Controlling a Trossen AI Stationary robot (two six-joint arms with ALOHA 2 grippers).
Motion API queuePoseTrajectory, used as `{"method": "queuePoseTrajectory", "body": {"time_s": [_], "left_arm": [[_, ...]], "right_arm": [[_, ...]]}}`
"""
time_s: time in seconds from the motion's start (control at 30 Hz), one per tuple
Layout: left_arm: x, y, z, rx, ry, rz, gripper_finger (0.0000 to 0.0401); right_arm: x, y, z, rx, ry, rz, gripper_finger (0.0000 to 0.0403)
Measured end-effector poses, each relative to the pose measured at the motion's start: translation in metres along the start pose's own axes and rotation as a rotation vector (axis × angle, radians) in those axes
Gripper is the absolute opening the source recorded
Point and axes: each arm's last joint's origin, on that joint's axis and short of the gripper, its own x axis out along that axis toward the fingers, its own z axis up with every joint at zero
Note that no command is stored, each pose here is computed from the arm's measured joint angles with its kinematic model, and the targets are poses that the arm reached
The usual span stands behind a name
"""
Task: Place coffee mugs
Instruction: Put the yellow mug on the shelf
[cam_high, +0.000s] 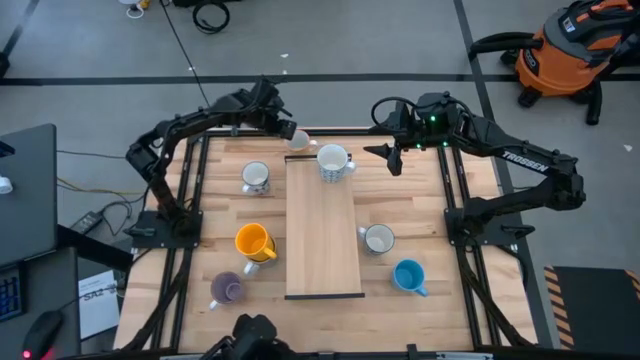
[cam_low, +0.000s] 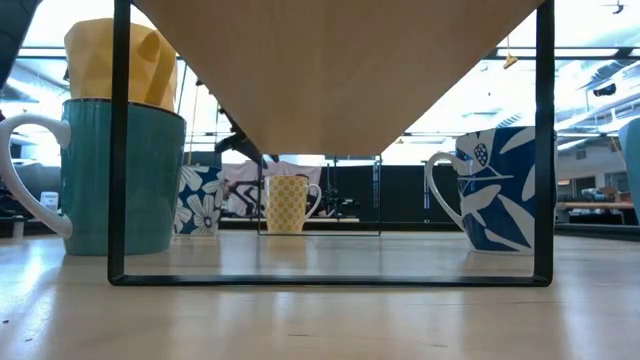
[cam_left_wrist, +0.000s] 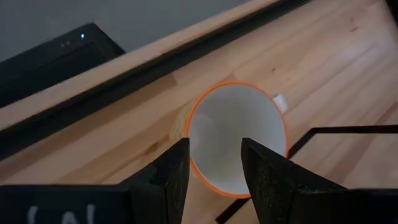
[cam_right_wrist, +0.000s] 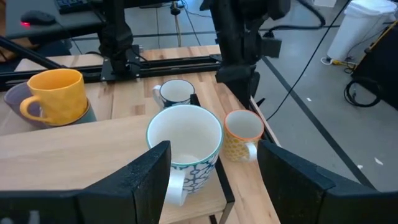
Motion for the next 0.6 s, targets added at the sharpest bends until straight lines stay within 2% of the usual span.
{"method": "queuePoseTrajectory", "body": {"time_s": [0.23,0.6], "left_arm": [[0.015,-0.003,-0.006,0.015,0.036,0.038,0.0153],[0.019,0.000,-0.007,0.014,0.043,0.081,0.0153]], "right_arm": [[0.000,0.000,0.000,-0.005,0.000,0.000,0.0246],[0.000,0.000,0.000,-0.008,0.000,0.000,0.0246]]}}
